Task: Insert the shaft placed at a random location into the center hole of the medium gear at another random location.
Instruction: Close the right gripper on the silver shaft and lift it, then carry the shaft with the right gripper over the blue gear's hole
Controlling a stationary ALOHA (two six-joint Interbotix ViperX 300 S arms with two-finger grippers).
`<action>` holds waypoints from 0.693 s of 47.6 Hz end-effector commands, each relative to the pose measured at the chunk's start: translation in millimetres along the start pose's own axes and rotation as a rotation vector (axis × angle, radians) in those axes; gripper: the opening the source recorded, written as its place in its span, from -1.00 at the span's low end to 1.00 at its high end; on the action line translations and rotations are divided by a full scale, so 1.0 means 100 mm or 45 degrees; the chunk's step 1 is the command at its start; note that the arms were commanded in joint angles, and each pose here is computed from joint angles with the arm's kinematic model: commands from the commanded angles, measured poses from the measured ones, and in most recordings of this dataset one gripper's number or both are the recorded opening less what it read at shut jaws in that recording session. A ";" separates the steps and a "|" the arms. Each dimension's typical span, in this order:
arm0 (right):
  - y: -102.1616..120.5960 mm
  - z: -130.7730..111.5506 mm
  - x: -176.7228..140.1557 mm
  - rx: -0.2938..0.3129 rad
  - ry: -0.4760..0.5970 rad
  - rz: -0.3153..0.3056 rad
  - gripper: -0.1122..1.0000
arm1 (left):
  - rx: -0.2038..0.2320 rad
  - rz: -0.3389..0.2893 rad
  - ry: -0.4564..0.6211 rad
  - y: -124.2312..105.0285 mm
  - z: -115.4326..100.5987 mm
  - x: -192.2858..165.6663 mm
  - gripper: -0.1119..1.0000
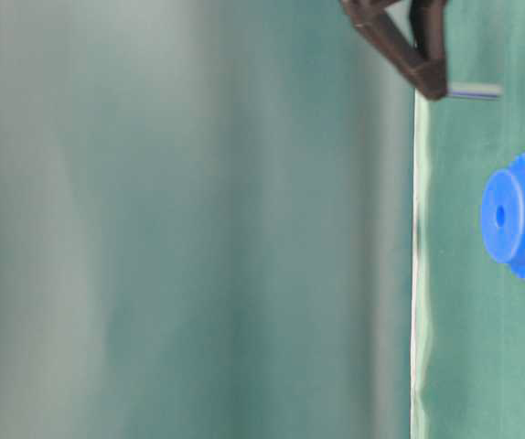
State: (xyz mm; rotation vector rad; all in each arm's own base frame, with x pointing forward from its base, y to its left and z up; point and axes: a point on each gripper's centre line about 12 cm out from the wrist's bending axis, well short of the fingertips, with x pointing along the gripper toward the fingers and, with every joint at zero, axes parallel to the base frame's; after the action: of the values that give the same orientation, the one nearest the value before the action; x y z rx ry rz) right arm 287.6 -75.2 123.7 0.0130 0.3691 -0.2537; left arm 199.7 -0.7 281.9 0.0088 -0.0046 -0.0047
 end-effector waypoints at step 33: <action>0.12 0.47 -0.01 -0.037 -0.039 0.052 -0.56 | 0.000 0.000 -0.014 0.00 0.04 0.02 -0.80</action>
State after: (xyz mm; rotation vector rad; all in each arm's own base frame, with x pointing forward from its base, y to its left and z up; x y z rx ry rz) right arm 295.1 -68.1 158.0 0.0094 0.3719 -0.2231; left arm 199.6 -1.0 281.3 0.0088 -0.0031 -0.0062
